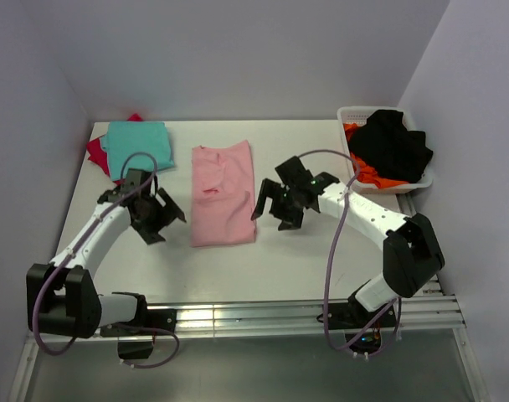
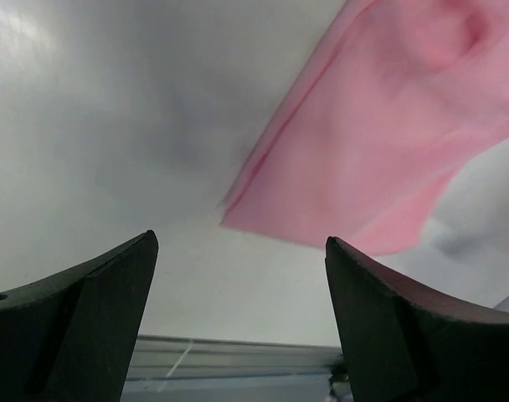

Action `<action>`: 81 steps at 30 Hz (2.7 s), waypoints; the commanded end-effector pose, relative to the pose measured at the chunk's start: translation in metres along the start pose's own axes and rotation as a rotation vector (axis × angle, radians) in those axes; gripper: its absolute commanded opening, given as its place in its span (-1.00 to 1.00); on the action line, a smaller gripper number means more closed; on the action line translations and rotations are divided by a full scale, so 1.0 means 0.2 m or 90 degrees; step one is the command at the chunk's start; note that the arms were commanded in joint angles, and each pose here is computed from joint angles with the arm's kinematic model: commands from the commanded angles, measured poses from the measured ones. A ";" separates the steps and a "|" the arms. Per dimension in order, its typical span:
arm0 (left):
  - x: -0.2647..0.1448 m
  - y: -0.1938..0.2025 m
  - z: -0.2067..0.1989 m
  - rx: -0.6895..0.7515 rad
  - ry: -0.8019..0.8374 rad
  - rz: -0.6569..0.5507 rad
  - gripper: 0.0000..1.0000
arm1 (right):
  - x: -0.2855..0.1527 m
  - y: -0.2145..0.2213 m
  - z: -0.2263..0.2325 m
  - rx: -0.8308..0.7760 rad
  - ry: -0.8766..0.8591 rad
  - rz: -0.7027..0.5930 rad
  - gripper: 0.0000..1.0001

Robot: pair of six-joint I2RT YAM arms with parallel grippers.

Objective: Fold and stack the t-shirts
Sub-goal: Fold the tshirt

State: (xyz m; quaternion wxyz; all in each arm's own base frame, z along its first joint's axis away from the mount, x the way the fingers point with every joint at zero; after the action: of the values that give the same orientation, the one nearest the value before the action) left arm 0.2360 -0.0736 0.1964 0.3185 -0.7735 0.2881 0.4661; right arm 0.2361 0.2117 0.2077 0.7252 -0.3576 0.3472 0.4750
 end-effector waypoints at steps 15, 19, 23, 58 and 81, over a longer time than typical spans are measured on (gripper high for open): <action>0.34 0.23 0.14 -0.056 0.112 0.055 0.67 | 0.47 0.16 -0.02 -0.002 -0.046 0.057 0.94; 0.37 0.24 0.11 -0.071 0.112 0.058 0.62 | 0.53 0.14 0.00 -0.012 -0.043 0.069 0.88; 0.37 0.27 0.08 -0.070 0.110 0.060 0.54 | 0.60 0.13 -0.01 -0.017 -0.039 0.086 0.72; -0.22 0.54 0.22 -0.034 0.097 0.057 -0.99 | -0.12 0.53 -0.30 0.012 -0.060 0.059 -1.00; -0.47 0.48 0.09 -0.002 0.092 0.107 -0.99 | -0.31 0.72 -0.43 0.087 -0.070 0.149 -1.00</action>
State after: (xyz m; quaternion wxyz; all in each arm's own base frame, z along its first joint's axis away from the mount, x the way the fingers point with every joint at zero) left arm 0.1297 -0.1250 0.2577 0.2175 -0.7820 0.4162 0.4098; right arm 0.0946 0.1778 0.2157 0.7483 -0.2290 0.2769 0.5576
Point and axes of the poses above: each gripper's point midway between its finger pads, its own x axis out along the fingers, its own z axis along the line the jaws close on, y = z × x, the point moved 9 cm from there along -x, back along the fingers, and after that the axes turned 1 degree about x, right-handed, at the moved point
